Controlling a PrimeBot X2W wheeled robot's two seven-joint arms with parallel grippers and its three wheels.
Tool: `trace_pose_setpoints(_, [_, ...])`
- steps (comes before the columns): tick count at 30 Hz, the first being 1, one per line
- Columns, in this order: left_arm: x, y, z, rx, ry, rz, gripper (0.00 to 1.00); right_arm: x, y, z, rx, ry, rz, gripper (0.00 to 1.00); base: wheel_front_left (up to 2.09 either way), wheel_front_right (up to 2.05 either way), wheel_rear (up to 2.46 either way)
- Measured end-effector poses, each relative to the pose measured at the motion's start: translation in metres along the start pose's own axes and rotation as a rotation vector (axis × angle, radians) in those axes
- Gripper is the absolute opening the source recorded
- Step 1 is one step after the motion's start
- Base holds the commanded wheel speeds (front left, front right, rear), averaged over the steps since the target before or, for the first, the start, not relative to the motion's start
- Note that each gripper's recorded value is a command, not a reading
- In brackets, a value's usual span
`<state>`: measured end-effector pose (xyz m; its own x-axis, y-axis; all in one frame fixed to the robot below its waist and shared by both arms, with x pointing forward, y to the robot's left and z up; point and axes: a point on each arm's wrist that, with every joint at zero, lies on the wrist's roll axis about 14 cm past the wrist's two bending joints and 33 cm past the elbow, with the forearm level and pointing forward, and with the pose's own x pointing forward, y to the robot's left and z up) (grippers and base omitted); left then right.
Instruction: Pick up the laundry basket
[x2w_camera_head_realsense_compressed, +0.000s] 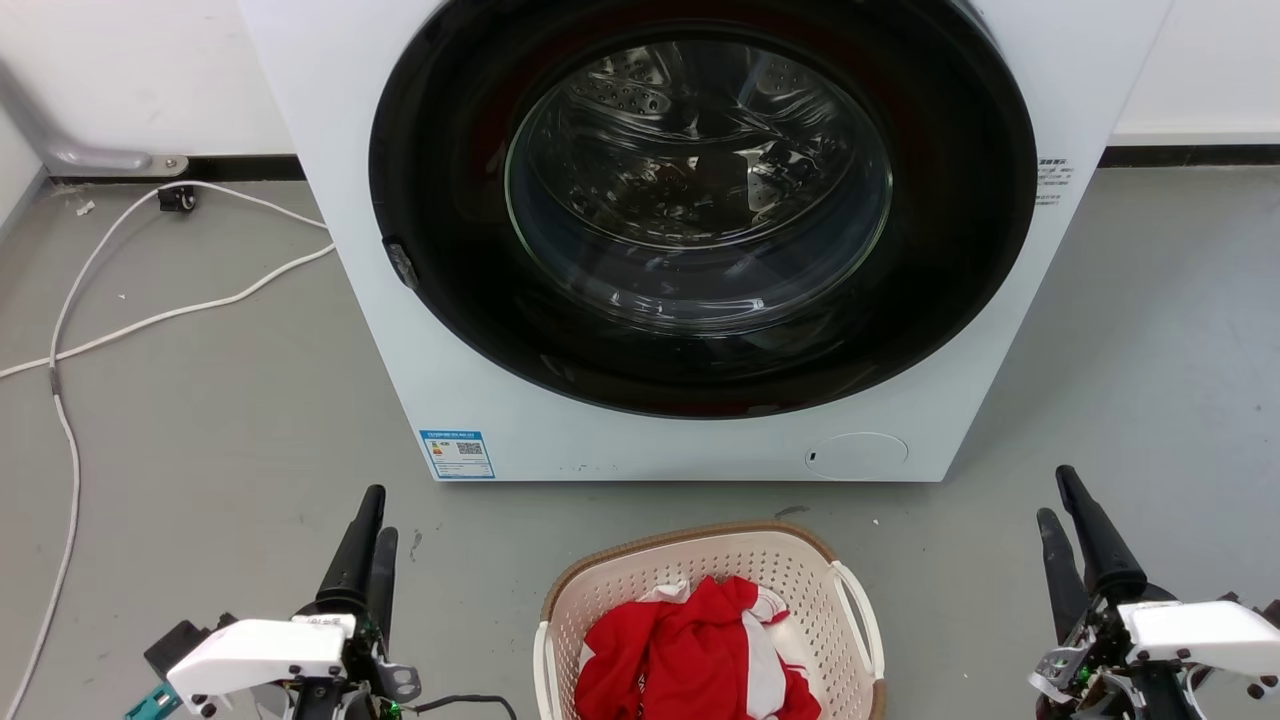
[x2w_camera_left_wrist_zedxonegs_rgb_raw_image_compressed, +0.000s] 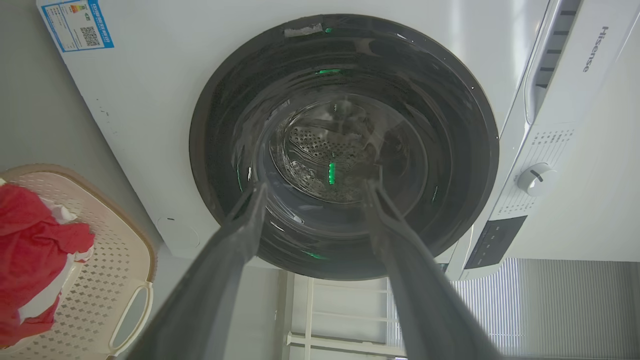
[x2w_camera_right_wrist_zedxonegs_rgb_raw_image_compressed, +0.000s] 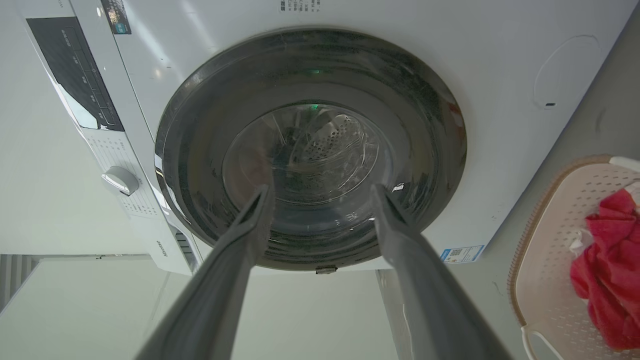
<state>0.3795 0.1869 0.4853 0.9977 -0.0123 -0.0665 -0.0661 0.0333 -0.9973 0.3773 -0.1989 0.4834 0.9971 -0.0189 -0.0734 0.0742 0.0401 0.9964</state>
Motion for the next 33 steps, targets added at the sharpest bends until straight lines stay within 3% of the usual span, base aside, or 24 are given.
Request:
trace_pose_setpoints(5, [0.002,-0.006,-0.004,0.093,0.006,-0.017,1.00,0.000,0.002,0.001,-0.102,-0.007,0.003,1.00,0.00,0.00,0.00])
trace_pose_setpoints(21, [0.005,-0.027,-0.018,0.447,0.019,-0.088,1.00,0.002,0.014,-0.004,-0.581,-0.001,0.043,1.00,0.00,0.00,0.00])
trace_pose_setpoints(33, [0.005,-0.032,-0.028,0.677,0.025,-0.123,1.00,0.002,0.018,-0.007,-0.815,-0.010,0.062,1.00,0.00,0.00,0.00])
